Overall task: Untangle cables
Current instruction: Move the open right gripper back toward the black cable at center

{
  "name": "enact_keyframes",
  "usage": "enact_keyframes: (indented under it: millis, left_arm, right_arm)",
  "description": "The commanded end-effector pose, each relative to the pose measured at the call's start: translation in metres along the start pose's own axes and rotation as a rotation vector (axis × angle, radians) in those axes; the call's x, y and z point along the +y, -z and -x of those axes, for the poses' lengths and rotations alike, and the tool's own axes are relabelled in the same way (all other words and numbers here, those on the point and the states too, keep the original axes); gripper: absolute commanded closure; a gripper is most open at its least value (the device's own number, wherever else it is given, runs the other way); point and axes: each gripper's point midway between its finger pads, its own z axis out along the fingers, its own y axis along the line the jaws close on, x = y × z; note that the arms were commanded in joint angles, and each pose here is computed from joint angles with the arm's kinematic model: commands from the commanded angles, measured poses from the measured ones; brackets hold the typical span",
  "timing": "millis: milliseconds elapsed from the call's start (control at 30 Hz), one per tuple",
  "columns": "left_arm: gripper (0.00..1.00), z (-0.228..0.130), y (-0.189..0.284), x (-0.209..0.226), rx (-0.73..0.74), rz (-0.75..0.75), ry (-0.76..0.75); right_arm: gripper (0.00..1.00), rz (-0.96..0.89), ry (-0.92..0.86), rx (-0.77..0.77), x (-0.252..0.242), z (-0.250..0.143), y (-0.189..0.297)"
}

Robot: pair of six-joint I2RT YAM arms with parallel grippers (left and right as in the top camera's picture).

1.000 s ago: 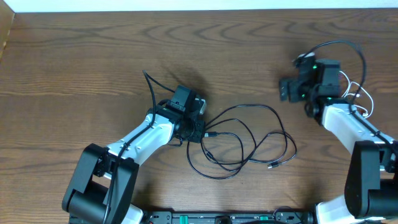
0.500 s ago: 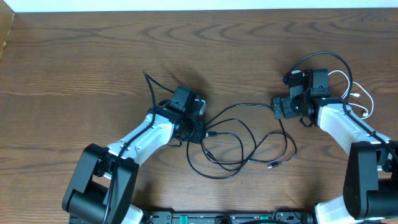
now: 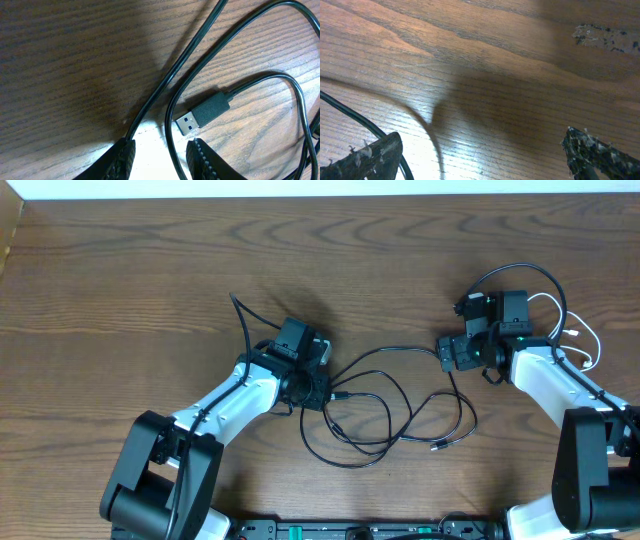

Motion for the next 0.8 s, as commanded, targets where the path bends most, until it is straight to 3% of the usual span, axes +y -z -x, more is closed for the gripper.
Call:
enact_keyframes:
  millis: [0,367,667,767]
  left_arm:
    - [0.60,0.0048,0.0020,0.0016,-0.010,0.007,0.004]
    - [0.57,0.0041,0.0017,0.0018,-0.009,0.007,0.004]
    - [0.43,-0.0008,-0.0004,0.0048,0.002,0.017,0.008]
    - [0.43,-0.0017,-0.0022,0.0056,-0.003,0.016,0.007]
  right_arm:
    - [0.01,0.007,0.012,-0.010,0.0027,0.0040,0.0021]
    - [0.01,0.007,0.012,-0.011,0.0027,0.0041,0.0022]
    - [0.01,0.007,0.012,-0.010,0.0027,0.0040,0.0021]
    - [0.01,0.007,0.012,-0.011,0.0027,0.0041,0.0022]
